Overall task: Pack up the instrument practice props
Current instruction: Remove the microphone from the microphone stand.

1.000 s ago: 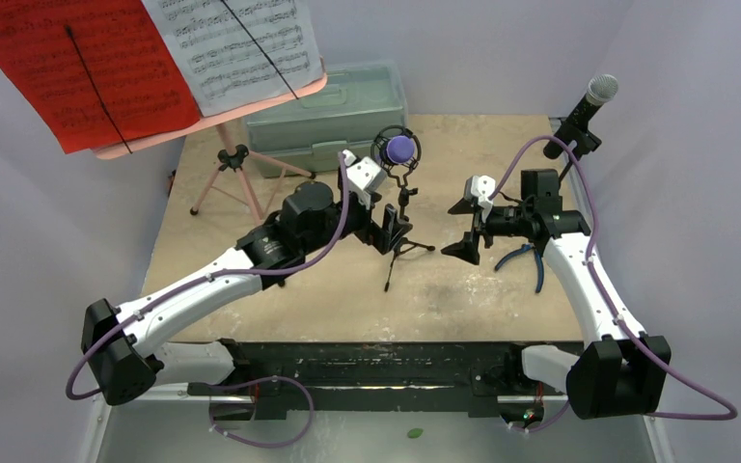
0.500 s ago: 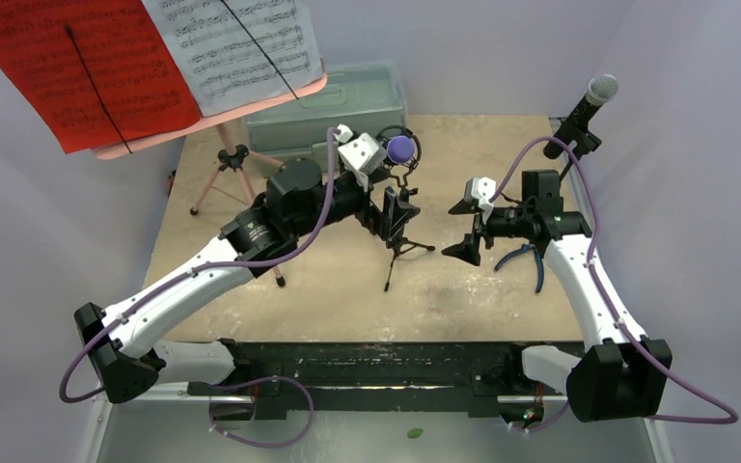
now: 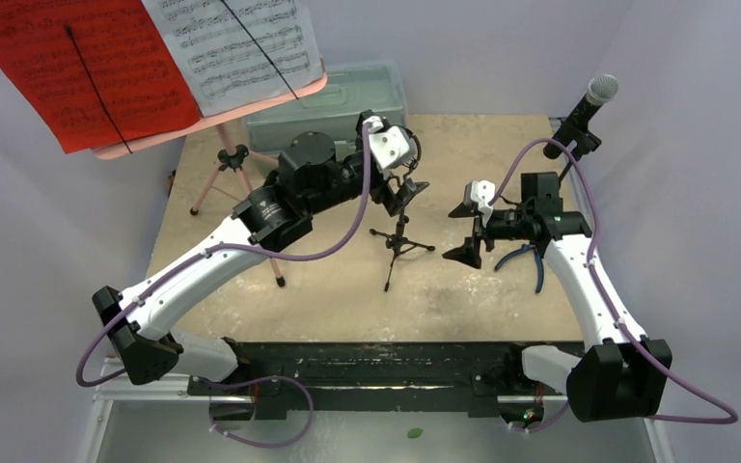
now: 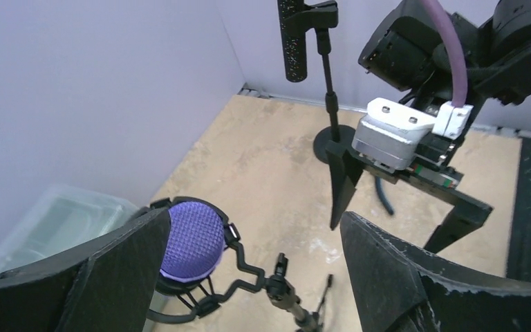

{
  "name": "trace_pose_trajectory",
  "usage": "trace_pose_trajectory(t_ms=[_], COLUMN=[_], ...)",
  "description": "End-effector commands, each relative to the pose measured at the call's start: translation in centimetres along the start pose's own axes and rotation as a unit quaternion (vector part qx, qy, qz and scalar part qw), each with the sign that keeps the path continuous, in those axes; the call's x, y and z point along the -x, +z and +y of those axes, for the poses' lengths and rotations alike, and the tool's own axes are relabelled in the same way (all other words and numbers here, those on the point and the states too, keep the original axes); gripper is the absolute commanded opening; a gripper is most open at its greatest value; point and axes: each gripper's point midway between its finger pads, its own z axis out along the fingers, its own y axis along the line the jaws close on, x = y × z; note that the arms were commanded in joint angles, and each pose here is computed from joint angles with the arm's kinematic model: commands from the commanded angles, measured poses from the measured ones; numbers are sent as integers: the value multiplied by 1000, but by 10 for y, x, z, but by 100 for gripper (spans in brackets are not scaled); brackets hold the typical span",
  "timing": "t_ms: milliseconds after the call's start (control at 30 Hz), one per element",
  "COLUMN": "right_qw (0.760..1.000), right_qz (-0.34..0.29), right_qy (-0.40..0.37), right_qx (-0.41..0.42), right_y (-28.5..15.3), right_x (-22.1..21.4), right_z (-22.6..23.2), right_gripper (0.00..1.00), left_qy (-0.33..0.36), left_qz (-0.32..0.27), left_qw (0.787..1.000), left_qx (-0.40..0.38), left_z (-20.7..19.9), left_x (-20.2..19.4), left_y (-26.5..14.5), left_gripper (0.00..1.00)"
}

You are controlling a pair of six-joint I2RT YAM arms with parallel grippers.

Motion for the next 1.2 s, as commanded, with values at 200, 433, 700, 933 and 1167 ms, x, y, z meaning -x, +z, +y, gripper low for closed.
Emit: trace_pose_trajectory(t_ms=[200,433,700,933,1167], right_qw=[999,1000,1000,1000,1000], right_qz=[-12,-11,-9,-8,-6], right_qy=[-29,-28,-25,-26,-25], right_qx=[4,10,12,12,13], right_y=[-5,-5,-4,-4,-4], right_x=[14,12,11,10,9], right_z=[3,4,4,4,4], right_gripper=[99,99,99,99,99], left_qy=[241,183,150,147,153], left_qz=[-35,-69,-106,-100,-70], left_qw=[968,979,983,984,986], left_qx=[63,55,16,-15,-18], left_z=[40,68,60,51,53], left_x=[7,-9,-12,-24,-42], left_y=[0,0,16,24,31], left_gripper=[87,87,84,82,74])
